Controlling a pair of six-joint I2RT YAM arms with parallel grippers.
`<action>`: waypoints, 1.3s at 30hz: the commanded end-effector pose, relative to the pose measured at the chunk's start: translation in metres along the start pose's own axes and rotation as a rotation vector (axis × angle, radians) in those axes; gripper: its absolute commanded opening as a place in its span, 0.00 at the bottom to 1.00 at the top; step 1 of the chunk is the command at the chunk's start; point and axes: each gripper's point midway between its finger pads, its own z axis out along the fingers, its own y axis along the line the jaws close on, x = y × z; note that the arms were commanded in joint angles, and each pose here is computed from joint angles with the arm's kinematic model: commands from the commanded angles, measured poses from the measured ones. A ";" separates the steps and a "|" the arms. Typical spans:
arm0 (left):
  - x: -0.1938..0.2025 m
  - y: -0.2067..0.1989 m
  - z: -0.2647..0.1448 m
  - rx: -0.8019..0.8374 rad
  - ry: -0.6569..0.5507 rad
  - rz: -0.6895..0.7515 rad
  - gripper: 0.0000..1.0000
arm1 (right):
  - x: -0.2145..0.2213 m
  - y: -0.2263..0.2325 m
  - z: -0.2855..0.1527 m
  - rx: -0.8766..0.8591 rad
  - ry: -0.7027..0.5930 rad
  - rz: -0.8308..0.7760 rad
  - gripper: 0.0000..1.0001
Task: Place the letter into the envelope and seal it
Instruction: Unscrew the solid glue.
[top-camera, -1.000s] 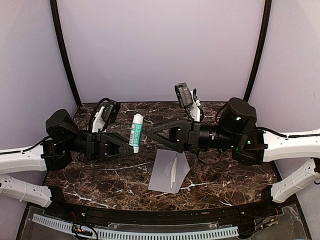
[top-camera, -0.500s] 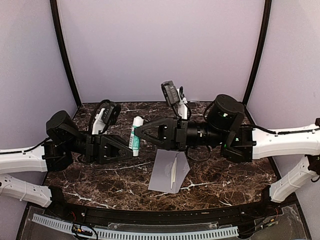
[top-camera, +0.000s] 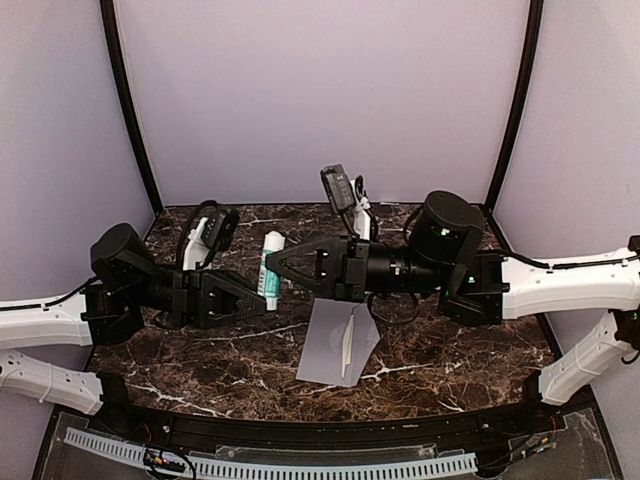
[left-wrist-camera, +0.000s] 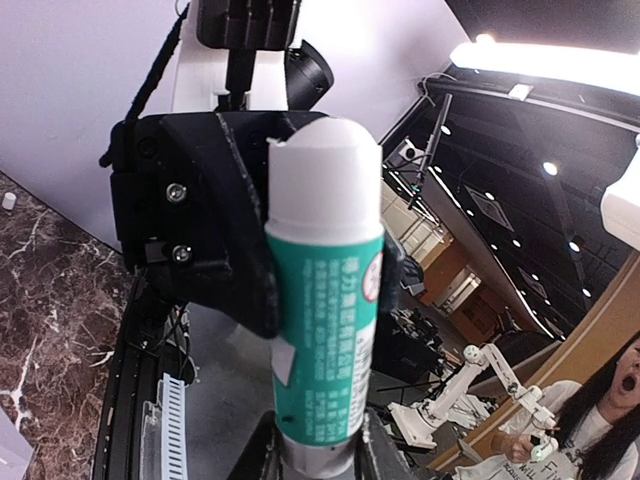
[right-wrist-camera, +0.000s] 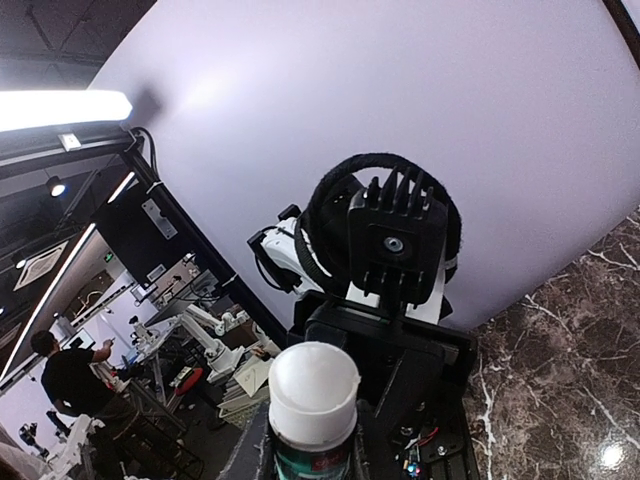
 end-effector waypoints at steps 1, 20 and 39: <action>-0.003 0.032 -0.008 -0.181 -0.062 0.005 0.00 | -0.010 0.004 -0.002 0.054 -0.037 -0.008 0.00; 0.007 0.112 -0.040 -0.638 -0.074 -0.074 0.00 | 0.023 -0.120 -0.006 0.753 0.026 0.168 0.00; 0.010 0.098 -0.034 -0.534 -0.023 -0.066 0.00 | 0.009 -0.072 -0.004 0.506 -0.020 0.122 0.48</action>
